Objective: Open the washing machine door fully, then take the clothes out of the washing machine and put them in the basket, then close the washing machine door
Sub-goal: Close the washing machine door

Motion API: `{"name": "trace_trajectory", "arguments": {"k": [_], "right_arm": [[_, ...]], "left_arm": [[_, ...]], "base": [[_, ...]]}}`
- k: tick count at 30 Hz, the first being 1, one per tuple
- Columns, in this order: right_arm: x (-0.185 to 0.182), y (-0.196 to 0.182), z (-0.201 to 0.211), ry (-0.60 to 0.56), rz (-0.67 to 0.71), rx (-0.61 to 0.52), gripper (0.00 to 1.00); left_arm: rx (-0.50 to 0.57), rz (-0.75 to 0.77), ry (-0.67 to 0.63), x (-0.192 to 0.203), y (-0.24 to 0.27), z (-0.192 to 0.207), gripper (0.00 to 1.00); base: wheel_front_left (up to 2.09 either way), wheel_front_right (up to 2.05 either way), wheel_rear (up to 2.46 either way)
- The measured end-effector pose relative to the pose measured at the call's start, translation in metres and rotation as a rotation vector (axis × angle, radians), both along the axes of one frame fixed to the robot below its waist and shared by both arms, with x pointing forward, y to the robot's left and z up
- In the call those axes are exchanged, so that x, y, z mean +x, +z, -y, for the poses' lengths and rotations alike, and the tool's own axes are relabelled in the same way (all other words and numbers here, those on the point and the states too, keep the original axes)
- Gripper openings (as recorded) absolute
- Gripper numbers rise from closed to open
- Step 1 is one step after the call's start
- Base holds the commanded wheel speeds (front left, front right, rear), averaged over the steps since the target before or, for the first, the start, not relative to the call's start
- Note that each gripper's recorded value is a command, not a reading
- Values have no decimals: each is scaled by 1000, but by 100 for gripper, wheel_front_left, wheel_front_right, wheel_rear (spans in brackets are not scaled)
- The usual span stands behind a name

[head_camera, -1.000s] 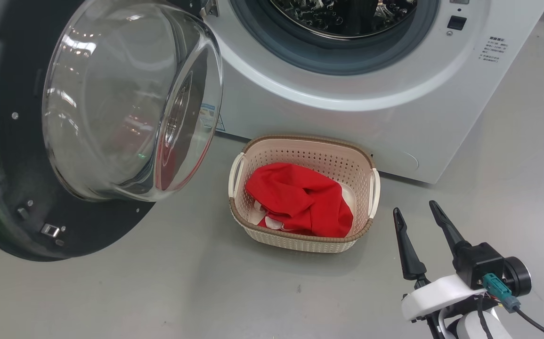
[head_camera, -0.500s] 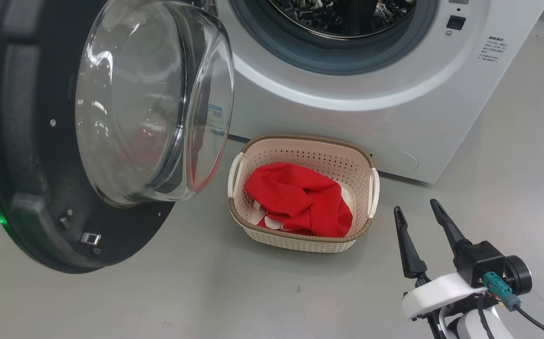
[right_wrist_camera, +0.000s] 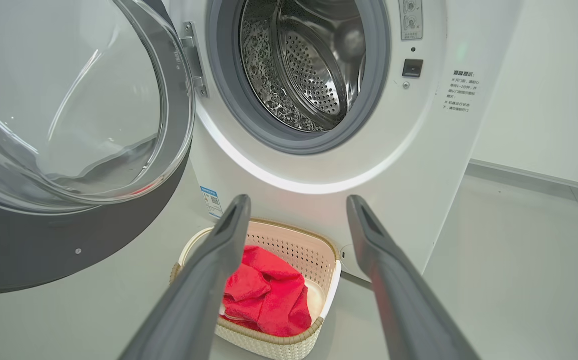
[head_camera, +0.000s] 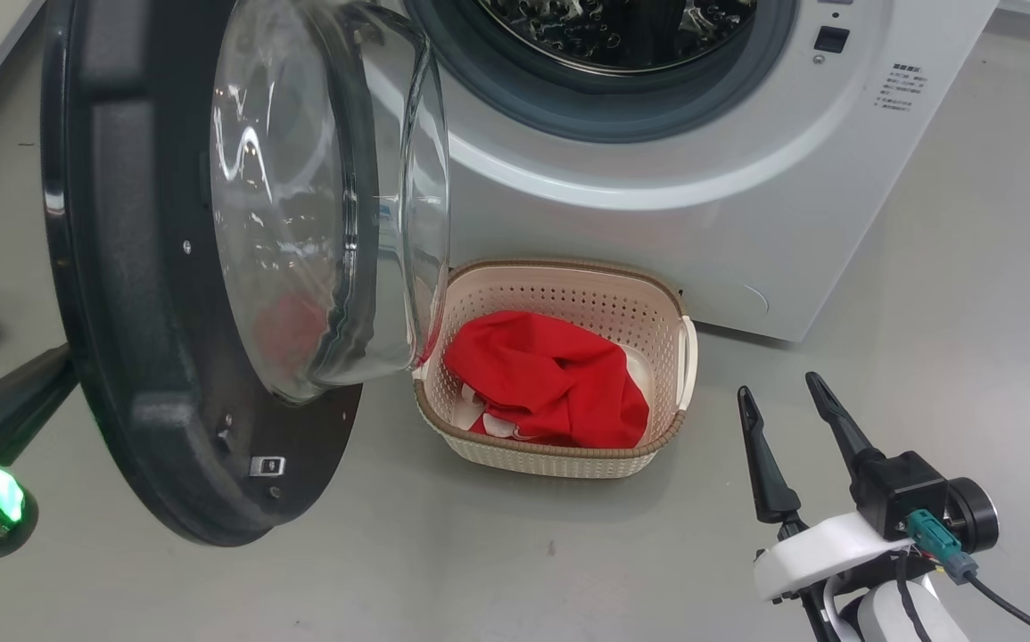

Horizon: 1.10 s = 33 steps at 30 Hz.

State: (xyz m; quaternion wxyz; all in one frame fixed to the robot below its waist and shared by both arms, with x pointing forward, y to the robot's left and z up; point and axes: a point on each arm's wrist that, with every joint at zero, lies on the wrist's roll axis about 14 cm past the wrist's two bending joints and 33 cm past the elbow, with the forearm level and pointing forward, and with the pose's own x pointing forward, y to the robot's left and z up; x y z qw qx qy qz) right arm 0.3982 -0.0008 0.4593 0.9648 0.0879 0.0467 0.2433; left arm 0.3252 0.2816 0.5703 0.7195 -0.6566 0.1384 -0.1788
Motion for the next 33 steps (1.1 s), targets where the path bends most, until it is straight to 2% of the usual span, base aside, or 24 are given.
{"name": "trace_trajectory", "arguments": {"k": [13,33], "right_arm": [[-1,3,19,-68,-1,8,100],[0,0,75,-245,-16,10,100]], "left_arm": [[23,38,-214,11,6,54,0],[2,89,-517,40,15,135,0]], "base": [[0,0,0],[0,0,0]]}}
